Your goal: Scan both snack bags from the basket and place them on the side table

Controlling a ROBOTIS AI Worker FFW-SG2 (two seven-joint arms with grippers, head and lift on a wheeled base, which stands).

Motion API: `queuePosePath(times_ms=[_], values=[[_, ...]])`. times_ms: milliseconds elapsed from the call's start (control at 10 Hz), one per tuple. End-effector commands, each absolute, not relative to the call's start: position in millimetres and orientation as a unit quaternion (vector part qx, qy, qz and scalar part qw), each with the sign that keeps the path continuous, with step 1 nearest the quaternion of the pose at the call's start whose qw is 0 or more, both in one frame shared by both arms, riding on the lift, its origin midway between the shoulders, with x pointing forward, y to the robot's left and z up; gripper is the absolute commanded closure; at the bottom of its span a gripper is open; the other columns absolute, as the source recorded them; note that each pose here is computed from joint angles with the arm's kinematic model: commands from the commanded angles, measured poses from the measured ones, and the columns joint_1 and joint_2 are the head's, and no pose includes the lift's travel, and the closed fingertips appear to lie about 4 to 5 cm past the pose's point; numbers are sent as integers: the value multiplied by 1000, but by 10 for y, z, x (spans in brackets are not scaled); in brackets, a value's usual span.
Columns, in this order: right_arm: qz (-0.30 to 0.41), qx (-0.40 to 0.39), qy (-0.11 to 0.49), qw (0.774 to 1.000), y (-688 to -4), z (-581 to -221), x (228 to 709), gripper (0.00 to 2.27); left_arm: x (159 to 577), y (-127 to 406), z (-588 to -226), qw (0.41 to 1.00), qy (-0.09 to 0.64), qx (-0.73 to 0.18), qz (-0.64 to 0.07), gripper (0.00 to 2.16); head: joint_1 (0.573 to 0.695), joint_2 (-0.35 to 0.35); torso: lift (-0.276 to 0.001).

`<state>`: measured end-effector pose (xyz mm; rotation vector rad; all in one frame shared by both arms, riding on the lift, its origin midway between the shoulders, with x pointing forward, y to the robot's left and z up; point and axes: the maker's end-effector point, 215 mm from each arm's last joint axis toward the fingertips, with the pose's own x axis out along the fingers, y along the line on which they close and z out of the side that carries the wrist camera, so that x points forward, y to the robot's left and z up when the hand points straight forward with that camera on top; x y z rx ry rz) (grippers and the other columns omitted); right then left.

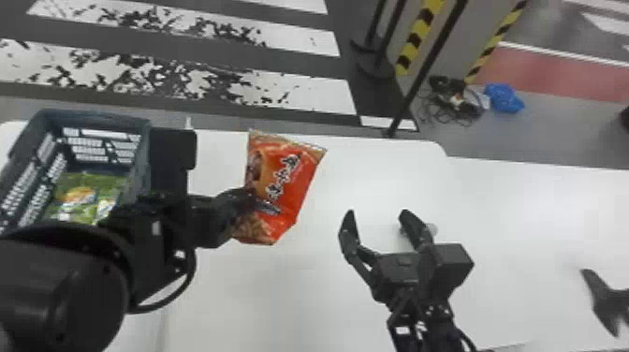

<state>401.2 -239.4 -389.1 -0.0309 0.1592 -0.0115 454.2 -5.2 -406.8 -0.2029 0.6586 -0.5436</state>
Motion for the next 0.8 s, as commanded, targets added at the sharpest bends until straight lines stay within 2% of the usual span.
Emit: queuePosePath(times_ms=[0,100,300,500,700], values=[[-10,-15,82,996,-2422,-3905,4017,97,4411,-358,-4236,888,330,-111,-301,1204,695,-295,-74],[-11,-15,81,997,-2431,-3899,4022,97,4359,-457,-4251,885,331,-108,-309,9,695,-334,-74],[-13,-15,83,996,-2451,-3910,4024,97,4309,-450,-4189,888,325,-108,-307,33,695,-350,-74],[-12,-11,86,996,-2439,-3935,4016,97,4416,-120,-3926,914,285,-84,-275,49,695,-350,-74],[-5,8,105,994,-2360,-4046,3996,93,4734,390,-3445,961,166,-41,-218,87,695,-323,-74]])
